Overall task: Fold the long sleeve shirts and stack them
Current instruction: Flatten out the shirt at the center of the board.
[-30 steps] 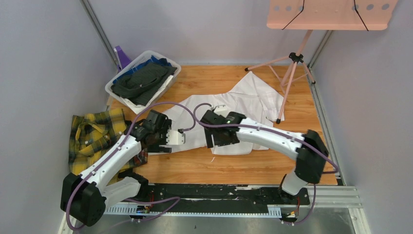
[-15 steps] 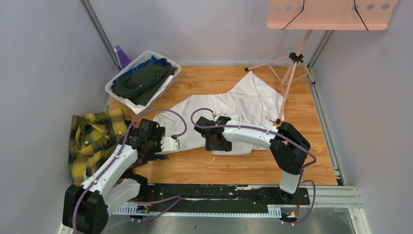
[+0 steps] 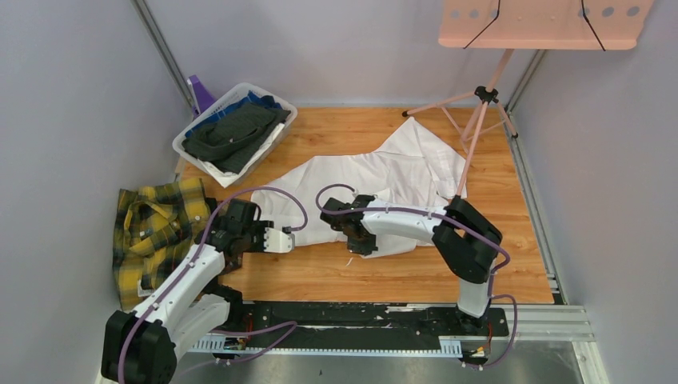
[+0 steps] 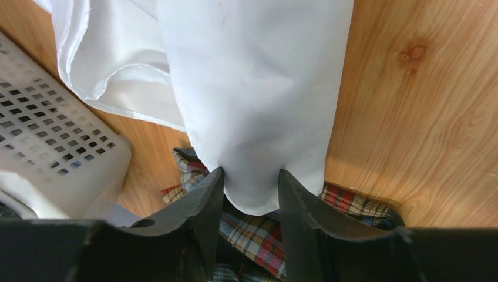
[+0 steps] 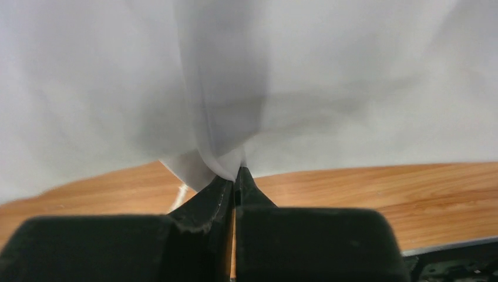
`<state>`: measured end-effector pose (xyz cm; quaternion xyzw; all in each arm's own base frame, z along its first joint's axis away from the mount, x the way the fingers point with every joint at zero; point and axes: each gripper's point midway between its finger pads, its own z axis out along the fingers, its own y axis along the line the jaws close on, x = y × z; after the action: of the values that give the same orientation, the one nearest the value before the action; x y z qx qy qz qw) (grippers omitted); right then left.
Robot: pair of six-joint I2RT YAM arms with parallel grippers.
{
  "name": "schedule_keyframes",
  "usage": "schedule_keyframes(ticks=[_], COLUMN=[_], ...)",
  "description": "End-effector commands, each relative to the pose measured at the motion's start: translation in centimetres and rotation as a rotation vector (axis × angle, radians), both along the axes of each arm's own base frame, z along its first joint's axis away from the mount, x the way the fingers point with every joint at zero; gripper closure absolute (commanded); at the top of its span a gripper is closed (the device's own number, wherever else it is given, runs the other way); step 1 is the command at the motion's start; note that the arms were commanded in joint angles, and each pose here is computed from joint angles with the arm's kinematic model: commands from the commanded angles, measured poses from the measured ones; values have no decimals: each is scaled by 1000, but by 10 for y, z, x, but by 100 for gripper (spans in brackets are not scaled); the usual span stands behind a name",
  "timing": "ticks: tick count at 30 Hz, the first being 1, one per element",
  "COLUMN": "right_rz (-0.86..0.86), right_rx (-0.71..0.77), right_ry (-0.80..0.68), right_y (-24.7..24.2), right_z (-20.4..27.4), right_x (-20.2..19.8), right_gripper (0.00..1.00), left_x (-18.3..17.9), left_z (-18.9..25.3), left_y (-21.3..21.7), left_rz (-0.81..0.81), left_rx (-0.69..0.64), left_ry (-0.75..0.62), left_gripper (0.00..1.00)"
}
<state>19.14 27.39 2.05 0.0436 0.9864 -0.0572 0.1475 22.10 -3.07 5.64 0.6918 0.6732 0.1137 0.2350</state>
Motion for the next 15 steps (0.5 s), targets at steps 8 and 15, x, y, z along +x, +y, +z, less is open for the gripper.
schedule_keyframes(ticks=[8, 15], right_rz=[281, 206], right_rx=[167, 309], right_ry=[131, 56], right_y=[-52, -105], right_z=[93, 161], right_x=[-72, -83], right_gripper=[100, 100], left_x=[9, 15], left_z=[-14, -13], left_y=[8, 19], left_rz=[-37, -47], left_rx=[82, 158], left_ry=[-11, -52], left_gripper=[100, 100])
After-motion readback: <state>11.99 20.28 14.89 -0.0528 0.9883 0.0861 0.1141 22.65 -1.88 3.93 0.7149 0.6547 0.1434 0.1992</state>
